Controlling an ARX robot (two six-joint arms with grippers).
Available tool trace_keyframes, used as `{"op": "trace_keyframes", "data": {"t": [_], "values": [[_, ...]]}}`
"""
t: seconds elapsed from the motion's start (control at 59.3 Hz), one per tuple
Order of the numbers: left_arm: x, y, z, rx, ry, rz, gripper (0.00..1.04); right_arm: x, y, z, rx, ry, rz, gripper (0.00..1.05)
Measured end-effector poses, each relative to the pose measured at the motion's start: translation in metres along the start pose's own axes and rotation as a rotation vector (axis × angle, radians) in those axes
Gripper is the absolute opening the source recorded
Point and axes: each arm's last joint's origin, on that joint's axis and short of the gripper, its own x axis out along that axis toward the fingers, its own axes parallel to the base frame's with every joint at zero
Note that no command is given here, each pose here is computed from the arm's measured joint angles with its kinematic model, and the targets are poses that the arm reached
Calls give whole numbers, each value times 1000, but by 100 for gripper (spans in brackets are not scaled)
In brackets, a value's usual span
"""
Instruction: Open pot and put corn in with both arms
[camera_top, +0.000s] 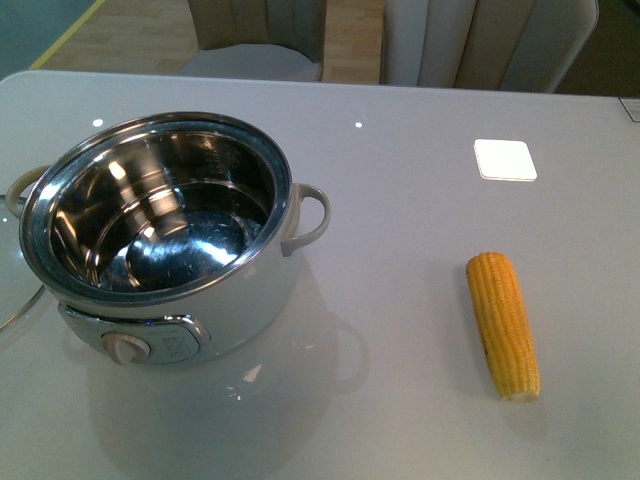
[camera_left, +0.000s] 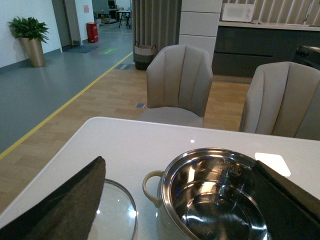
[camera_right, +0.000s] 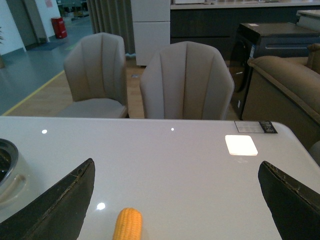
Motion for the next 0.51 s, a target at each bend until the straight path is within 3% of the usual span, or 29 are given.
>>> {"op": "trace_keyframes", "data": {"t": [0.219,0.253,0.354,0.388,0.506], "values": [[0,0,0,2,0,0,98,0,0,0,0,4,-2,96],[0,0,0,2,0,0,98,0,0,-1,26,95,-24,96],[0,0,0,2,0,-1,98,3,3,-3,97,627,-90,96],[0,0,0,2,0,0,98,2,4,-8,99,725,-94,96],[0,0,0,2,0,0,98,4,8,-17,93,833,-111,96]]}}
